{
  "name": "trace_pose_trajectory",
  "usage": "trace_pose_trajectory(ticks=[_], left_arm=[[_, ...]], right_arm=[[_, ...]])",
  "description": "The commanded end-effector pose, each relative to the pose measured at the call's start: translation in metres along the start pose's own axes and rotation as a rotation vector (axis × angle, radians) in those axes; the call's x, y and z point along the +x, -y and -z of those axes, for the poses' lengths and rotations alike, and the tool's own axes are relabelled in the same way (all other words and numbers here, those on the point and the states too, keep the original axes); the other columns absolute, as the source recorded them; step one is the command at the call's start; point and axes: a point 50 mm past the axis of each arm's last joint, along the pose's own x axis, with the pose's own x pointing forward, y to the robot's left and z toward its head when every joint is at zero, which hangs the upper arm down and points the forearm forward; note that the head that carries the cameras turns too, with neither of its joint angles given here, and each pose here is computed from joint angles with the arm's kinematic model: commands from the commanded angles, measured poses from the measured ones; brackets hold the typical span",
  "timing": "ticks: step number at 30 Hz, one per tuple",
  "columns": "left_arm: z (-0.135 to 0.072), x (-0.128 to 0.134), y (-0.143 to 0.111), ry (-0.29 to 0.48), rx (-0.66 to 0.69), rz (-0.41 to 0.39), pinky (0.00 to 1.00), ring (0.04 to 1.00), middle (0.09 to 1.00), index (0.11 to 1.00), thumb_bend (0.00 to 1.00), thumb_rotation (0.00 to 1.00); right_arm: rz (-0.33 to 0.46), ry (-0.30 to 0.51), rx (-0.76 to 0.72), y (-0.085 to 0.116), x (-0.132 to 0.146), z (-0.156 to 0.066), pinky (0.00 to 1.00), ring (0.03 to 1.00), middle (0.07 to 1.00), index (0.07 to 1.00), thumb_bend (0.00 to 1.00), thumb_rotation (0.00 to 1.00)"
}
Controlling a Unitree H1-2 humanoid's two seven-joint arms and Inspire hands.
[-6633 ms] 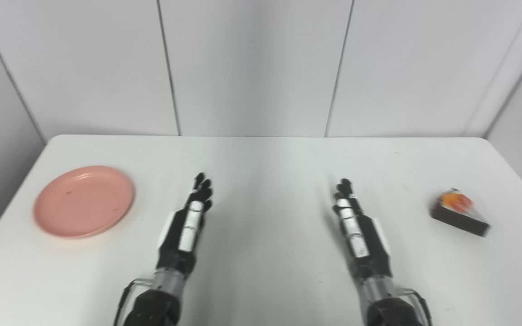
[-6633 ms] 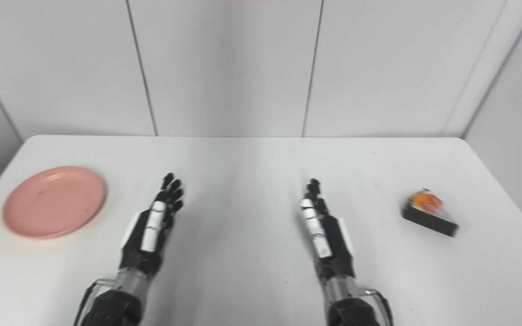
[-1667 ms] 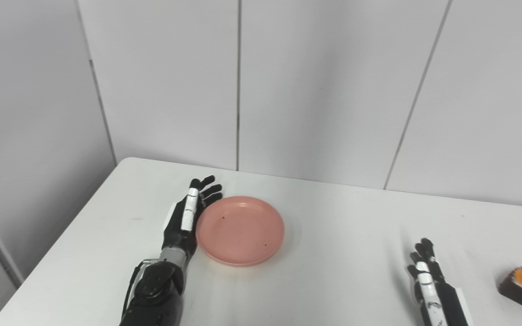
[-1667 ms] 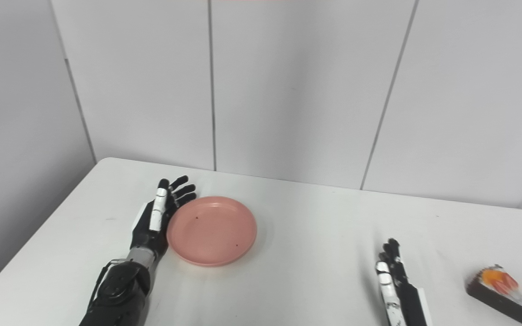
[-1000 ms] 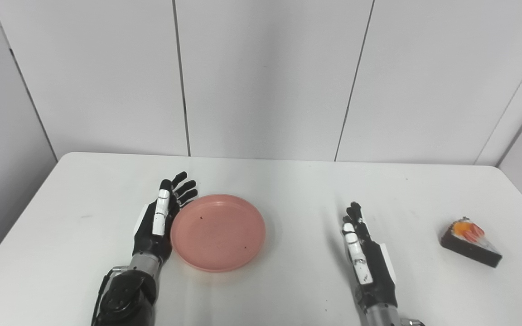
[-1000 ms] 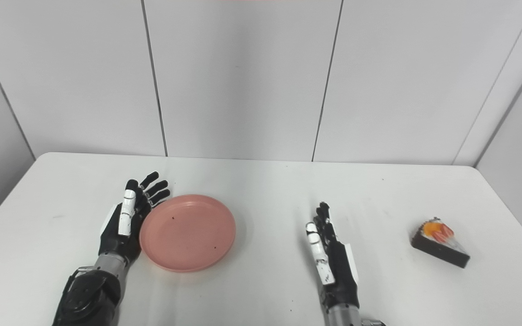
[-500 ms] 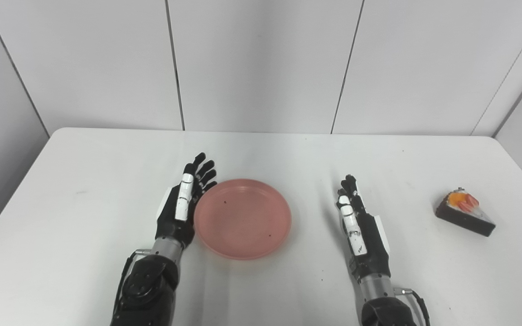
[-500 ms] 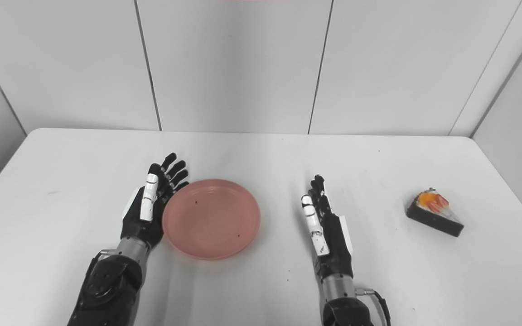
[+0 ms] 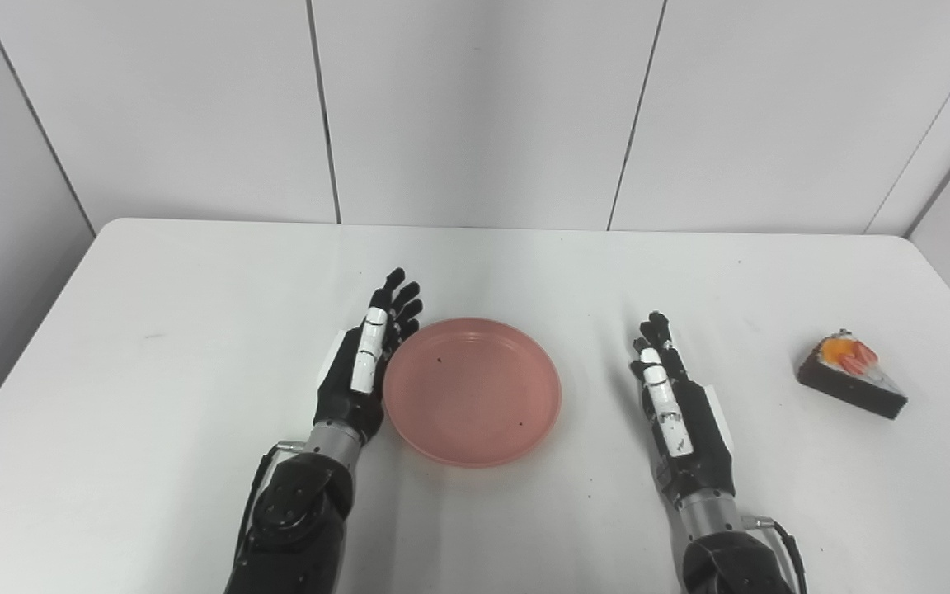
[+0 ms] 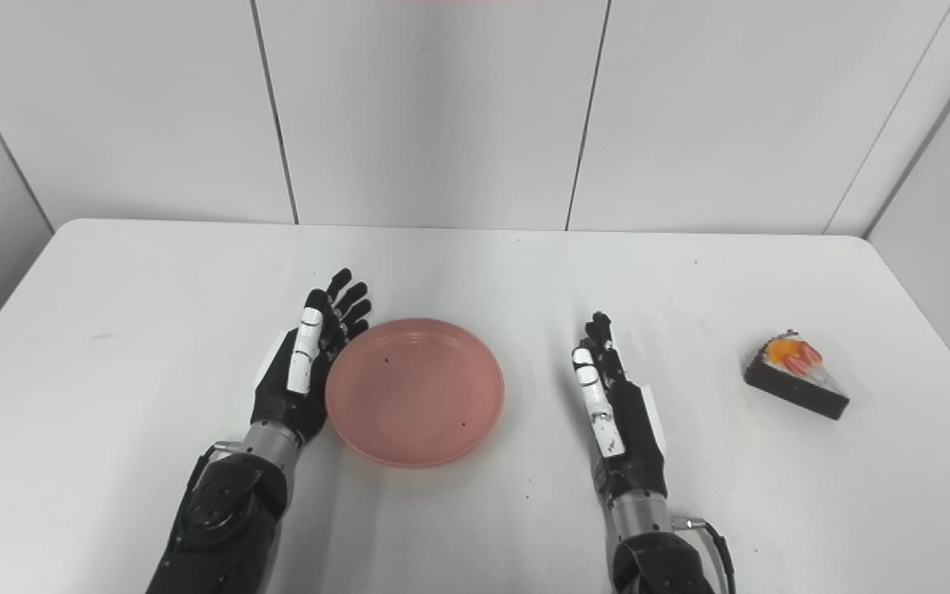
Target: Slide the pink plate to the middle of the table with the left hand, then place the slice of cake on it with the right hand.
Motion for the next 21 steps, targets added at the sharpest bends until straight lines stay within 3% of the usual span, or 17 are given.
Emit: trace_pose_trajectory(ticks=[1, 10, 15, 21], left_arm=[[0.014, -0.005, 0.009, -0.039, -0.012, 0.025, 0.98, 0.969, 0.972, 0.975, 0.69, 1.00], [0.019, -0.003, 0.022, -0.048, -0.019, 0.048, 0.99, 0.968, 0.976, 0.981, 0.70, 1.00], [0.021, 0.000, 0.027, -0.054, -0.018, 0.044, 0.99, 0.968, 0.970, 0.975, 0.70, 1.00], [0.026, 0.004, 0.035, -0.039, -0.007, 0.035, 0.98, 0.967, 0.975, 0.978, 0.68, 1.00]], right_arm=[[-0.007, 0.049, -0.006, 0.005, 0.001, -0.010, 1.00, 0.983, 0.991, 1.000, 0.67, 0.84], [-0.012, 0.115, -0.135, 0.022, 0.006, -0.013, 1.00, 0.969, 0.973, 0.990, 0.65, 0.85], [-0.003, 0.143, -0.189, 0.039, 0.010, -0.027, 1.00, 0.978, 0.958, 0.979, 0.65, 0.78], [0.008, 0.258, -0.326, 0.092, 0.022, -0.051, 0.95, 0.921, 0.911, 0.929, 0.67, 0.71]])
